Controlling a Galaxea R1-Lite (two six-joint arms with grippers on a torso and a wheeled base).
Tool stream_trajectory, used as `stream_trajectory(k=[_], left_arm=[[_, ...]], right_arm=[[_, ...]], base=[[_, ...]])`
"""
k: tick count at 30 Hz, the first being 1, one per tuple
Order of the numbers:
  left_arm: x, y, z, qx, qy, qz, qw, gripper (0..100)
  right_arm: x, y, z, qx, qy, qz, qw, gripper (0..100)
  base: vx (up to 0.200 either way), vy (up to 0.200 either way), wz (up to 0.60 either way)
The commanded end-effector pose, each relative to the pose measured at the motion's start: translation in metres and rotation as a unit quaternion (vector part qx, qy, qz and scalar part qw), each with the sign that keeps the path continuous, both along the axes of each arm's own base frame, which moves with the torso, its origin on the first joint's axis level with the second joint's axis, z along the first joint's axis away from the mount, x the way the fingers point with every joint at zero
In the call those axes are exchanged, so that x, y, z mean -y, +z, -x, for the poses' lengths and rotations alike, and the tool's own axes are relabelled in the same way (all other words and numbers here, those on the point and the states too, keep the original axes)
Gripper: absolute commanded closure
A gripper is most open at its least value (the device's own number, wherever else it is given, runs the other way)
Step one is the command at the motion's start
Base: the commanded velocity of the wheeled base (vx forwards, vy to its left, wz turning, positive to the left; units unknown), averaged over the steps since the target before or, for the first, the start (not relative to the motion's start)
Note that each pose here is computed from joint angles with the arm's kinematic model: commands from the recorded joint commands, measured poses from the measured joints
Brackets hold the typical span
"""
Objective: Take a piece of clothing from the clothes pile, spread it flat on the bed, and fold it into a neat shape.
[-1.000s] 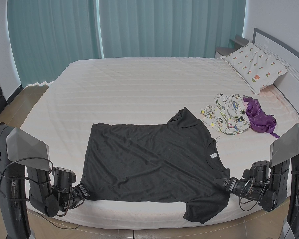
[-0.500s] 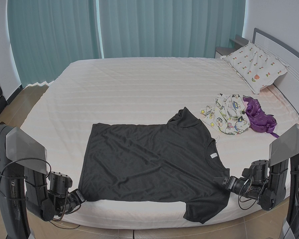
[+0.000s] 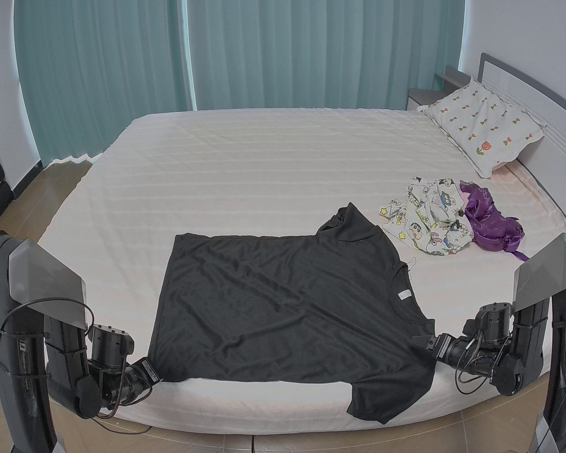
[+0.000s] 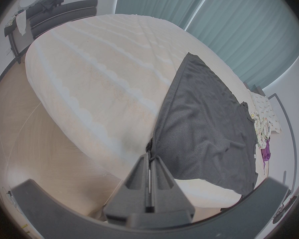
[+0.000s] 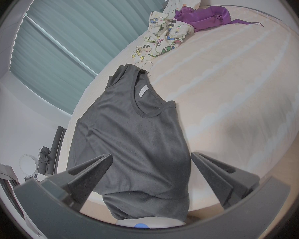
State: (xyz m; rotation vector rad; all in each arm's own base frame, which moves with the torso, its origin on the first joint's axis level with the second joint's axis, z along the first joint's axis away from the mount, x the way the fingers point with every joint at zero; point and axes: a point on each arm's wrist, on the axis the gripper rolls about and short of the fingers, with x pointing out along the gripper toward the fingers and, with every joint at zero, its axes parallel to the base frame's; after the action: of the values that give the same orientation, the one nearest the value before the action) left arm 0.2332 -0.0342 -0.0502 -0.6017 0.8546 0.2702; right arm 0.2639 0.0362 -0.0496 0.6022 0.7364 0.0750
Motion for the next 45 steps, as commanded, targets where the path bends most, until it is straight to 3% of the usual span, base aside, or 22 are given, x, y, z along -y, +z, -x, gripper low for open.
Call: stream_trajectory(k=[1,7,8,20,28,34,35,40,45], left_arm=[[0.000,0.000,0.000,0.000,0.001,0.001,1.0000,100],[0.000,0.000,0.000,0.000,0.000,0.000,1.0000,100],[0.000,0.000,0.000,0.000,0.000,0.000,1.0000,100],[0.000,0.000,0.000,0.000,0.000,0.000,1.0000,100],[0.000,0.000,-0.001,0.001,0.000,0.001,1.0000,100],[0.000,0.000,-0.001,0.001,0.000,0.001,1.0000,100],[0.000,0.000,-0.001,0.001,0.000,0.001,1.0000,100],[0.000,0.000,-0.001,0.000,0.000,0.000,1.0000,100],[0.000,-0.001,-0.001,0.001,0.000,0.001,1.0000,100]], right_arm=[[0.003,-0.003,0.005,-0.015,-0.003,0.001,0.9999,0],[-0.002,-0.015,0.005,-0.029,0.005,0.006,0.9996,0],[-0.004,-0.015,0.003,-0.027,0.009,0.007,0.9996,100],[0.003,-0.001,-0.047,0.054,-0.021,0.006,0.9983,100],[-0.003,0.002,-0.078,0.079,0.027,0.010,0.9965,100],[-0.006,0.001,-0.095,0.081,0.034,0.007,0.9961,100],[-0.007,-0.005,-0.096,0.075,0.036,0.005,0.9965,0],[-0.004,-0.009,-0.096,0.079,0.029,0.005,0.9964,0],[0.019,0.007,-0.078,0.073,-0.003,0.000,0.9973,0]], base=[[0.000,0.000,0.00],[0.000,0.000,0.00],[0.000,0.000,0.00],[0.000,0.000,0.00],[0.000,0.000,0.00],[0.000,0.000,0.00],[0.000,0.000,0.00],[0.000,0.000,0.00],[0.000,0.000,0.00]])
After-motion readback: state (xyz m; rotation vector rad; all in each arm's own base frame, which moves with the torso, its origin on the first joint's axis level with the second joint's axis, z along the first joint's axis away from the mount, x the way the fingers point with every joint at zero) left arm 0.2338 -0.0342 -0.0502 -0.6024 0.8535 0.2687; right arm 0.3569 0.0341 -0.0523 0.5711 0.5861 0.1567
